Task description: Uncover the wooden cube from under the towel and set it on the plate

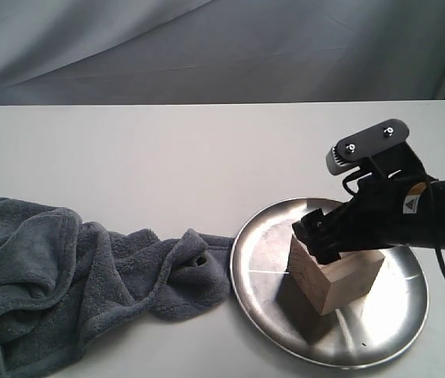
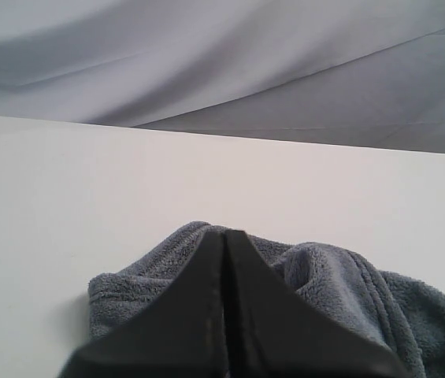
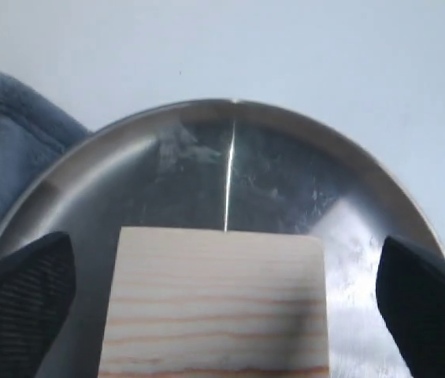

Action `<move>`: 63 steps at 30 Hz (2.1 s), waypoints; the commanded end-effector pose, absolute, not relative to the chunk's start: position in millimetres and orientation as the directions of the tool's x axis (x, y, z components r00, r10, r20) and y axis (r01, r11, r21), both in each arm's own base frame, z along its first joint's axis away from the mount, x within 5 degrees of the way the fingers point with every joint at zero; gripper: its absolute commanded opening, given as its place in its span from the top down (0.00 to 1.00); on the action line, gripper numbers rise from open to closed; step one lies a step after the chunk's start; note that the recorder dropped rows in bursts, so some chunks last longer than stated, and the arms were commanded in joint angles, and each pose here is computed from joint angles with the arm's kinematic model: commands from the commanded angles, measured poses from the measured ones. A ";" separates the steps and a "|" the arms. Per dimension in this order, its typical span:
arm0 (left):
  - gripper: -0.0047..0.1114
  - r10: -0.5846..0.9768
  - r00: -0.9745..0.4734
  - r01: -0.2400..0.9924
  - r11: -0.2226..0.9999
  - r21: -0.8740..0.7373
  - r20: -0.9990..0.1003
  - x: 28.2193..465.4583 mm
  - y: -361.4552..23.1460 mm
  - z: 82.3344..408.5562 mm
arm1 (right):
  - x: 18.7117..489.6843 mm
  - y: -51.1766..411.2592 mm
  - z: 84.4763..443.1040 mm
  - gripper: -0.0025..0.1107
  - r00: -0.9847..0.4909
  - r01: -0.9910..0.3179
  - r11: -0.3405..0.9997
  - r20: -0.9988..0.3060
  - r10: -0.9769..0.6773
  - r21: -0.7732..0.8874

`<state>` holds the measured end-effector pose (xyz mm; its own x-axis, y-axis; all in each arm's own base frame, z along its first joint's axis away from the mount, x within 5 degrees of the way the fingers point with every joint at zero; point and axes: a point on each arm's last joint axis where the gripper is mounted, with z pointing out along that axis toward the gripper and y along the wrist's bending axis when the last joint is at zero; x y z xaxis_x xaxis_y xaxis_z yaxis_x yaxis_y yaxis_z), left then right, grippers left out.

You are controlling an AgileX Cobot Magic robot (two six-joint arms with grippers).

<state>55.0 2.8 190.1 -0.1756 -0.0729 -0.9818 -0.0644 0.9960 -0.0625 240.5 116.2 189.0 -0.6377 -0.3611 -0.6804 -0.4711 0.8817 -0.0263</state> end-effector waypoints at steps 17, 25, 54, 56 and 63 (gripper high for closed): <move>0.96 -0.076 -0.167 -0.064 0.996 -0.066 -0.983 55.1 2.7 189.7 | 285.1 72.2 242.9 0.73 -0.685 -0.217 0.974 -0.722 -0.100 0.070; 0.96 -0.076 -0.167 -0.064 0.996 -0.066 -0.983 55.1 2.7 189.7 | 303.1 34.1 215.3 0.98 -0.821 -0.086 0.994 -0.571 -0.031 0.069; 0.96 -0.076 -0.167 -0.064 0.996 -0.066 -0.983 55.1 2.7 189.7 | 239.6 -29.8 300.7 0.98 -0.587 0.069 0.996 -0.809 -0.009 -0.061; 0.96 -0.076 -0.167 -0.064 0.996 -0.066 -0.983 55.1 2.7 189.7 | 222.3 -27.5 314.1 0.98 -0.532 0.055 0.994 -0.845 -0.051 -0.095; 0.96 -0.076 -0.167 -0.064 0.996 -0.066 -0.983 55.1 2.7 189.7 | 175.8 -21.1 321.7 0.98 -0.338 0.080 0.993 -0.939 -0.058 -0.090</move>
